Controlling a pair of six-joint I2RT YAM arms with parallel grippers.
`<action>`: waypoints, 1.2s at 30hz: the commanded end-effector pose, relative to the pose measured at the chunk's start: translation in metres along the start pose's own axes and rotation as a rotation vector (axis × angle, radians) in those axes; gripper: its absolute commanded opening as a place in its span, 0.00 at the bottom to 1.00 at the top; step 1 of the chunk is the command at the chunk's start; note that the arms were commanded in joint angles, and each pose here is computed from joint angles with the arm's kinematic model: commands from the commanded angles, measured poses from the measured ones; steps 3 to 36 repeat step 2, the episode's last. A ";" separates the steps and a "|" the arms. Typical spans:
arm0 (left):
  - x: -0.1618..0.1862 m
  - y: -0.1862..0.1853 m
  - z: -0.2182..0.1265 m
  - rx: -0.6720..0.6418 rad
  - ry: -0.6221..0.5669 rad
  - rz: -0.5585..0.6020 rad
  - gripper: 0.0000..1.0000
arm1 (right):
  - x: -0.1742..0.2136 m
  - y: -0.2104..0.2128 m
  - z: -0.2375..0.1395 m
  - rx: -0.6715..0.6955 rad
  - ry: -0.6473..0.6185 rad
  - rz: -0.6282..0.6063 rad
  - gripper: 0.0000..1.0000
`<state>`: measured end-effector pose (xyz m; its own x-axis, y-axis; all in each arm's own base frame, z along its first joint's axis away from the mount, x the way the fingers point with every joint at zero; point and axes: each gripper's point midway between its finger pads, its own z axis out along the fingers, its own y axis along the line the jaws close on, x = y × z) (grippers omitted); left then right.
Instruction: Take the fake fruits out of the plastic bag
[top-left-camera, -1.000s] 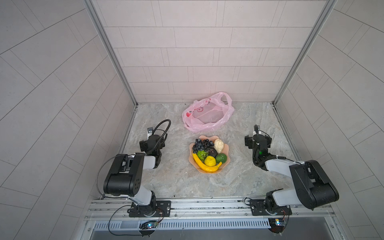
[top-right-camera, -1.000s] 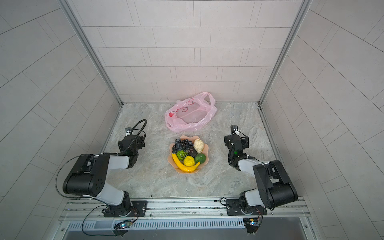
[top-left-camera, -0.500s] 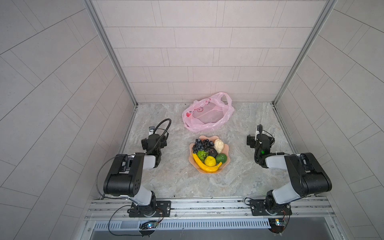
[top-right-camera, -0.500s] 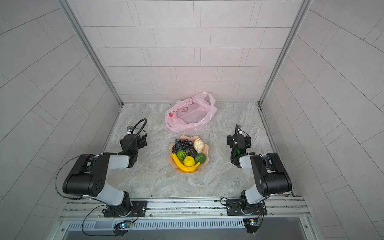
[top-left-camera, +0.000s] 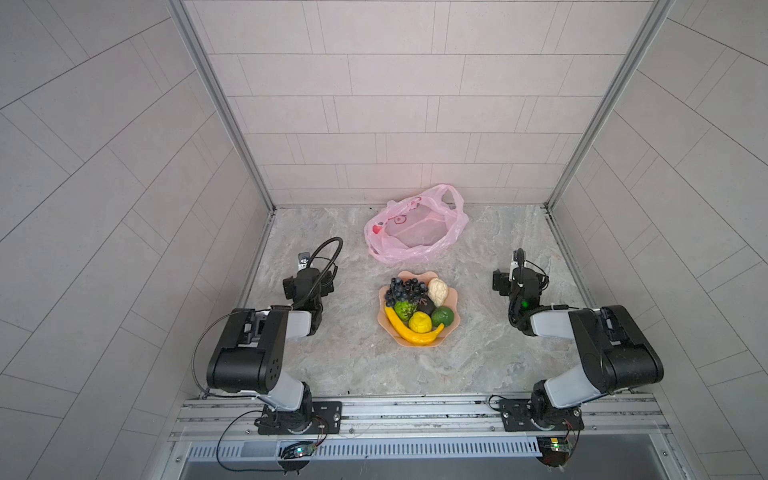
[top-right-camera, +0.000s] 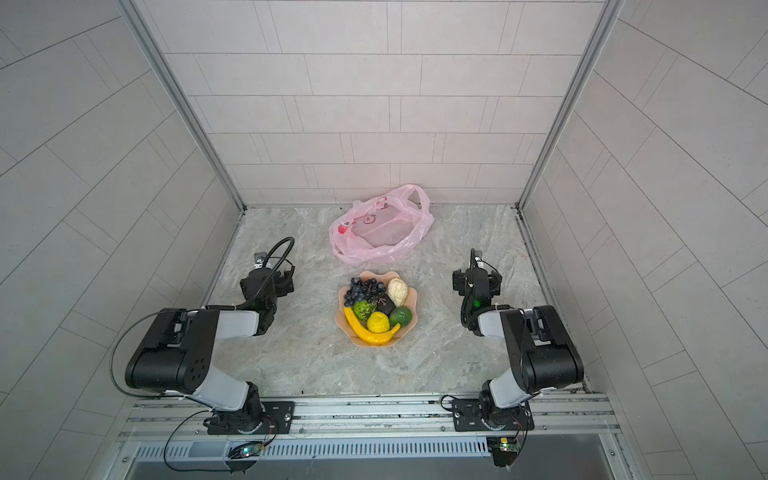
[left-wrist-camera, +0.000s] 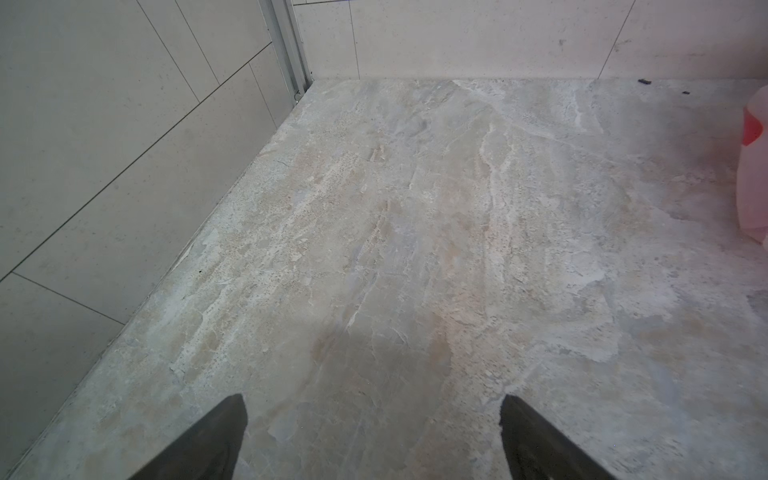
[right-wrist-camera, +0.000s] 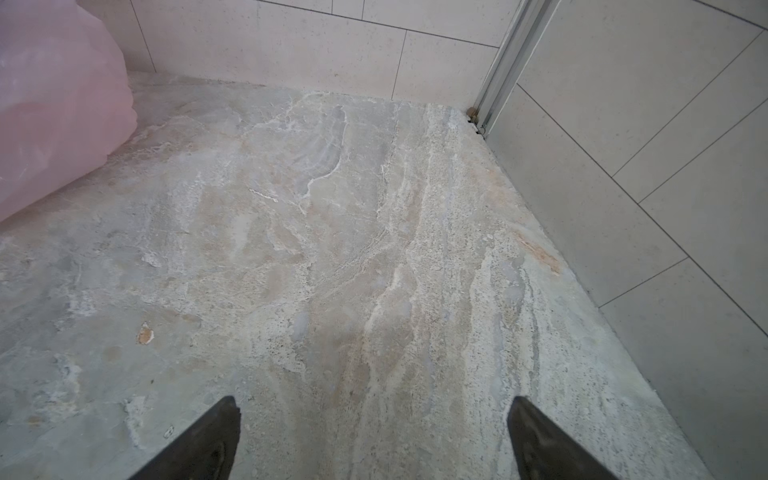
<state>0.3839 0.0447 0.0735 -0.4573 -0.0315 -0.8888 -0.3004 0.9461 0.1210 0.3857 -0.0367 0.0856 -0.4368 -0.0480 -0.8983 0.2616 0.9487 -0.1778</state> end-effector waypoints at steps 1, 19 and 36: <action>-0.012 -0.001 -0.002 0.004 -0.035 -0.018 1.00 | -0.005 0.000 0.000 -0.004 -0.008 0.006 0.99; -0.013 -0.001 -0.002 0.004 -0.036 -0.019 1.00 | -0.004 0.000 0.000 -0.004 -0.010 0.008 0.99; -0.013 -0.001 -0.002 0.004 -0.036 -0.019 1.00 | -0.004 0.000 0.000 -0.004 -0.010 0.008 0.99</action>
